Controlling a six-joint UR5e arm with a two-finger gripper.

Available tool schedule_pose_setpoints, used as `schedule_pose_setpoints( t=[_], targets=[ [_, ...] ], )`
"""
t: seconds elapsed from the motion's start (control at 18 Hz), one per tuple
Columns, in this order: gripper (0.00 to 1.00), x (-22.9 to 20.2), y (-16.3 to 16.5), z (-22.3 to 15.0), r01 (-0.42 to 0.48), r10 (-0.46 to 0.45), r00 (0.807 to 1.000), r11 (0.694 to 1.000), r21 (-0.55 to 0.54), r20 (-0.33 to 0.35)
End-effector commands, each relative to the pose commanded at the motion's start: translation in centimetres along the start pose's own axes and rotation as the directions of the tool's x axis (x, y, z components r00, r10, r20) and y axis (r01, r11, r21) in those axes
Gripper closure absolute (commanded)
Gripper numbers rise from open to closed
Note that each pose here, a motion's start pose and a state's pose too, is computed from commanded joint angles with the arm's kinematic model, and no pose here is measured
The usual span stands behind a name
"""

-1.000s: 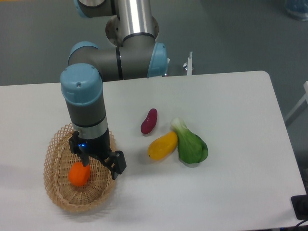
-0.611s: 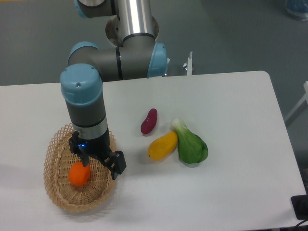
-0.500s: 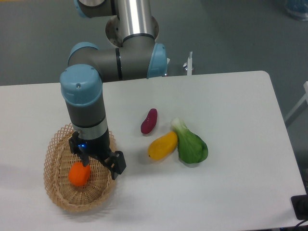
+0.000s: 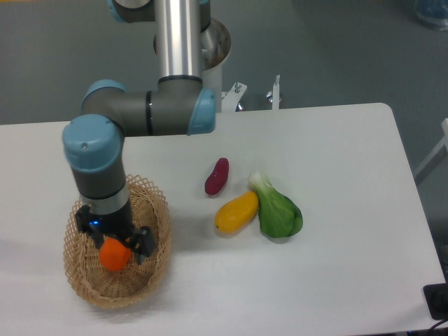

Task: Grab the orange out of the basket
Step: 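Close the gripper around the orange inside the basket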

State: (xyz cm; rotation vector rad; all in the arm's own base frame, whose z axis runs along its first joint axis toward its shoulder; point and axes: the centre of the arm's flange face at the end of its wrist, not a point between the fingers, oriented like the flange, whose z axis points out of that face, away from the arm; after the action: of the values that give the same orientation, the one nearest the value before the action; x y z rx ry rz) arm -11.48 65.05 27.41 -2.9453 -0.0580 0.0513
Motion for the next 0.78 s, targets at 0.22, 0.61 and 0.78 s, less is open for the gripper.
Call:
schedule_pose_setpoints(
  t=[0.22,0.61,0.78],
  targets=[
    [0.00,0.3,0.1,2.0,-0.016,0.016,1.000,0.999,-0.029,-0.010],
    [0.00,0.2,-0.1,4.2,-0.040,0.039,0.999,0.998,-0.051,-0.015],
    [0.01,0.1,-0.2,5.0,-0.040,0.039,0.999,0.997,-0.060,-0.015]
  ],
)
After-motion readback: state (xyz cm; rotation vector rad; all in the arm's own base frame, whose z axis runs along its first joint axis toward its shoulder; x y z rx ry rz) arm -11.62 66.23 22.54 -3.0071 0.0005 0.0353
